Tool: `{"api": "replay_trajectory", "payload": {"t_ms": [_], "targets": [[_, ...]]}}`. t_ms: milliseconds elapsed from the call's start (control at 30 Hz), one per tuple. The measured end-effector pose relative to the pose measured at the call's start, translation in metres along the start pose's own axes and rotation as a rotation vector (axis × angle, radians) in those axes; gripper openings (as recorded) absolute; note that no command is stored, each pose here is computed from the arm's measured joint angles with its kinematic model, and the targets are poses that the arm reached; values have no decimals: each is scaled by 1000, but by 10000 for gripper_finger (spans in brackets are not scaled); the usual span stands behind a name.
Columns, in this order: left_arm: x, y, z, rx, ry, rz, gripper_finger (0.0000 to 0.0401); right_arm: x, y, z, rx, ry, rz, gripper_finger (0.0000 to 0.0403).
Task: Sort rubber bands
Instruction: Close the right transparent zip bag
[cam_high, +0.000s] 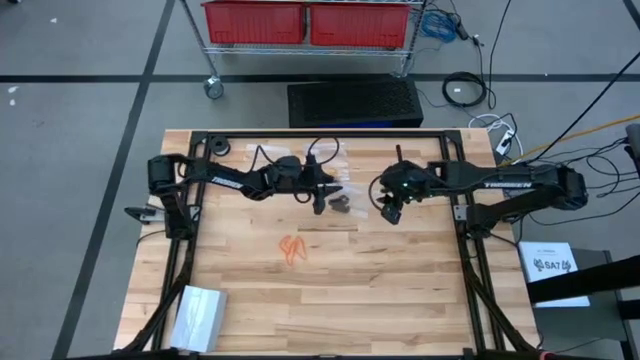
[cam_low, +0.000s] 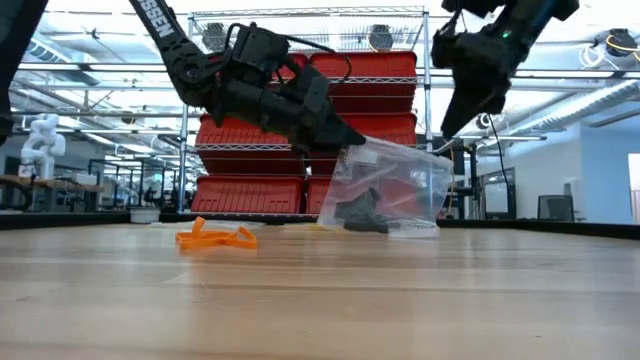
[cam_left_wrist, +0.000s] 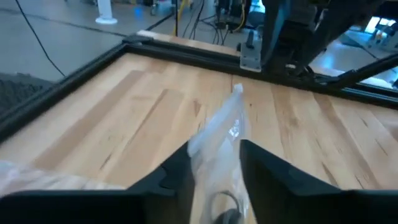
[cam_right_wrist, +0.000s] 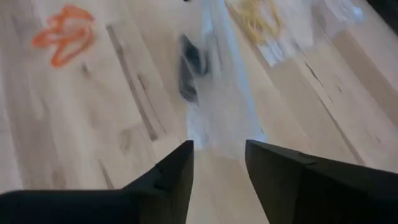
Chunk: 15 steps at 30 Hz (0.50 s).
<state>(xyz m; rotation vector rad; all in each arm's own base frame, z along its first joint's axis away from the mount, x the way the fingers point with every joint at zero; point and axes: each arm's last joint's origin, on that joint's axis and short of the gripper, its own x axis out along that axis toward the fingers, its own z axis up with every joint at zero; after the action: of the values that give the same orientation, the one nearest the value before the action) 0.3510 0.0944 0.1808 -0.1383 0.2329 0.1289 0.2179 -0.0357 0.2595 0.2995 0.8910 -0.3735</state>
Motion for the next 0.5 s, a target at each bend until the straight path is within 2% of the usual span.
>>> {"api": "replay_trajectory", "payload": {"t_ms": [167,367,500], "targets": [[3,4,-1,-35,2,9,172,25,3,7,7,-24,-62,99],[-7,13,14,-34,-31,37,184,78,5,-4,74,-86,-64,10],[-14,17,18,-8,1,55,185,107,3,-15,134,-97,-85,6]]}}
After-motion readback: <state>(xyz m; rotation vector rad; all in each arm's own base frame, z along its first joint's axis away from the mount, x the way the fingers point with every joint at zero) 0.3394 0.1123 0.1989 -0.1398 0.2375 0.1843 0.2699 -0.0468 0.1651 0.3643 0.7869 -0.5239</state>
